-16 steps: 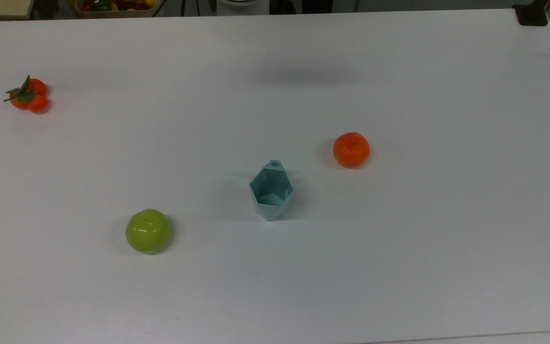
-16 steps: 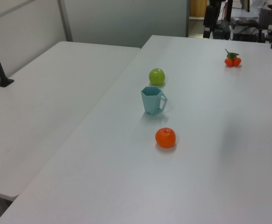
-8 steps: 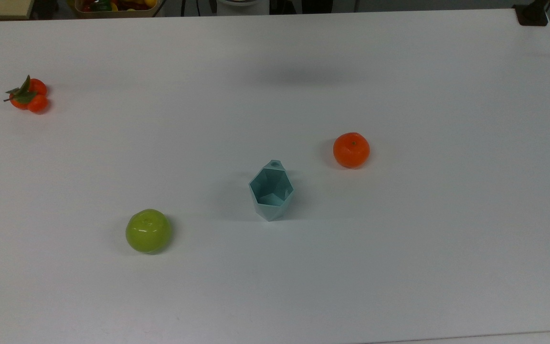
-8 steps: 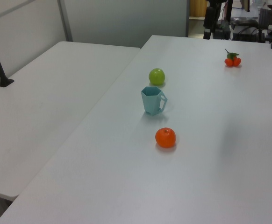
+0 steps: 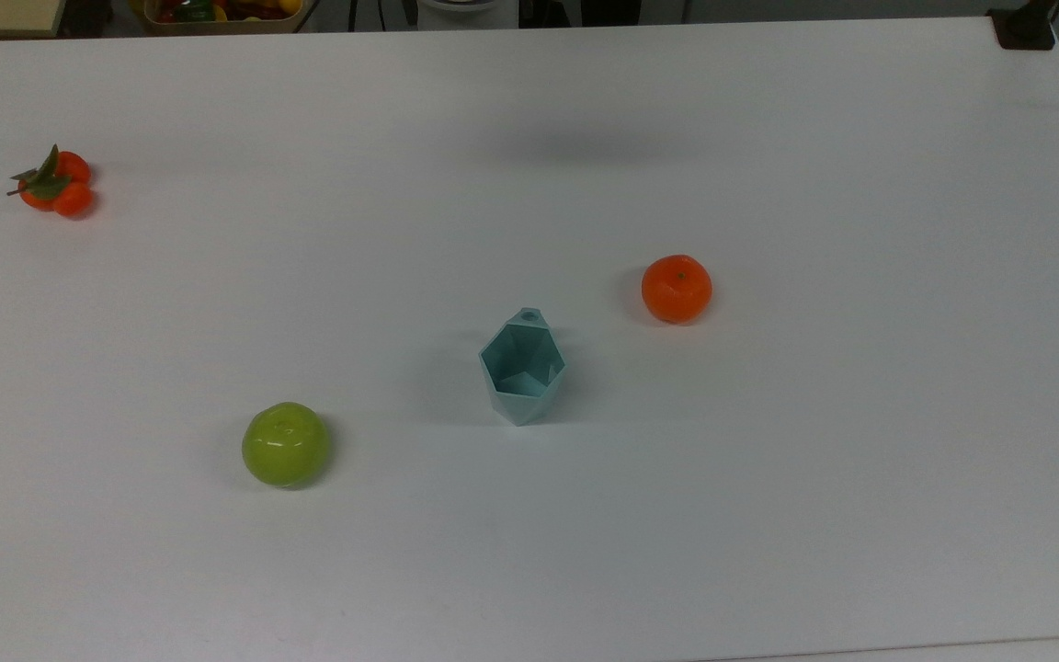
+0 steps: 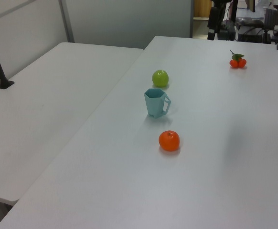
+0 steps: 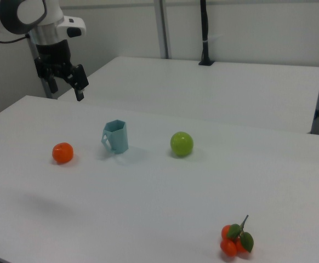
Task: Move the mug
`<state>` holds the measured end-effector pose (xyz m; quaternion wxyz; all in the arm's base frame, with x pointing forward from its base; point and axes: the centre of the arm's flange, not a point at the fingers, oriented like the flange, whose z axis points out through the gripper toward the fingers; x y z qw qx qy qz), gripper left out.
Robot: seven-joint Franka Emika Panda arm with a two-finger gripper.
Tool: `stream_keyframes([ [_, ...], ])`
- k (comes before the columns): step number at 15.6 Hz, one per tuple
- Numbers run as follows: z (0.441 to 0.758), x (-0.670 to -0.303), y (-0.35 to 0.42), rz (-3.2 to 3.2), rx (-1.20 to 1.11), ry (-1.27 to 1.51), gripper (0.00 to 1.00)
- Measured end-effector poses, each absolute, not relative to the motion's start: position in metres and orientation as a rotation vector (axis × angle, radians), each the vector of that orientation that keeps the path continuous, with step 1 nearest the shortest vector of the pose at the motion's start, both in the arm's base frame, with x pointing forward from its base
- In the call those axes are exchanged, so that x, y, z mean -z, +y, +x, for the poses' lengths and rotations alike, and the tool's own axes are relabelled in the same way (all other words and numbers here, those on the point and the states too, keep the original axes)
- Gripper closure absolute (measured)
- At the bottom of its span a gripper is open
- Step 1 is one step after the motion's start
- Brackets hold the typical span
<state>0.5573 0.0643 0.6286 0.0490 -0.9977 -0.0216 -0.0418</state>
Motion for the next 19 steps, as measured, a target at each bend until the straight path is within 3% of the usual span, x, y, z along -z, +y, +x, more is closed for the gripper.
stream_keyframes([
  [12,0.599,-0.598,0.11,-2.978,0.292,0.463,0.0],
  [19,0.638,-0.536,0.13,-3.004,0.364,0.476,0.0],
])
